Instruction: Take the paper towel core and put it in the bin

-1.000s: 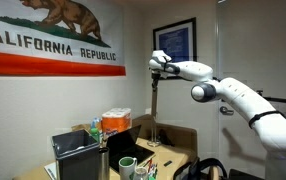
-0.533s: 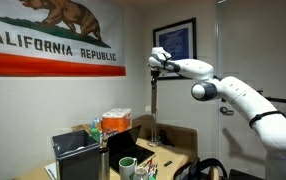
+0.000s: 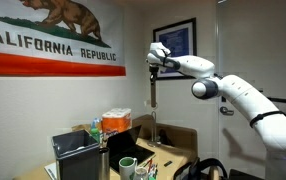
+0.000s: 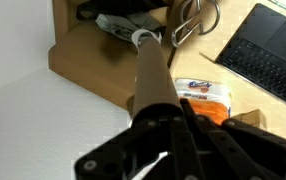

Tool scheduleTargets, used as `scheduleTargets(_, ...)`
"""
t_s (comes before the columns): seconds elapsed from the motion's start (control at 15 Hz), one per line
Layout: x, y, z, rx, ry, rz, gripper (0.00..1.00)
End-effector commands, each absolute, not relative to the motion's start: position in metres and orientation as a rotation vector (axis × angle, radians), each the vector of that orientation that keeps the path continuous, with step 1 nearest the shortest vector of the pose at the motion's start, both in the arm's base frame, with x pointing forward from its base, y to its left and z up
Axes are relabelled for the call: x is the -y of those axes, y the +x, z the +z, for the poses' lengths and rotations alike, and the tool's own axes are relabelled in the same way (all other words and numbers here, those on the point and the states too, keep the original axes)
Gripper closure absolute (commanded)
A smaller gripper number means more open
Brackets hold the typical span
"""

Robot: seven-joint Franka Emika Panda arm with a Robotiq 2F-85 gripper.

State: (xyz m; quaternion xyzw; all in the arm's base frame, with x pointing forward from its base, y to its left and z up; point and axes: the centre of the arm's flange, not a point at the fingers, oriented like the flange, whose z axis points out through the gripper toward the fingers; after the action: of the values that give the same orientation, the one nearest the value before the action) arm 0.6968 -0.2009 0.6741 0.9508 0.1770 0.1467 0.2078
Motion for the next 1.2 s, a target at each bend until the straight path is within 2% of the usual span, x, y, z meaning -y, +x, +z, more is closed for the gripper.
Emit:
scheduleTargets(0.0, 0.201, 0.749, 0.731, -0.505, 2.594, 0.390, 0.97)
scheduleTargets(1.13, 0.054, 0.737, 0.818, -0.872, 2.633, 1.010, 0.98)
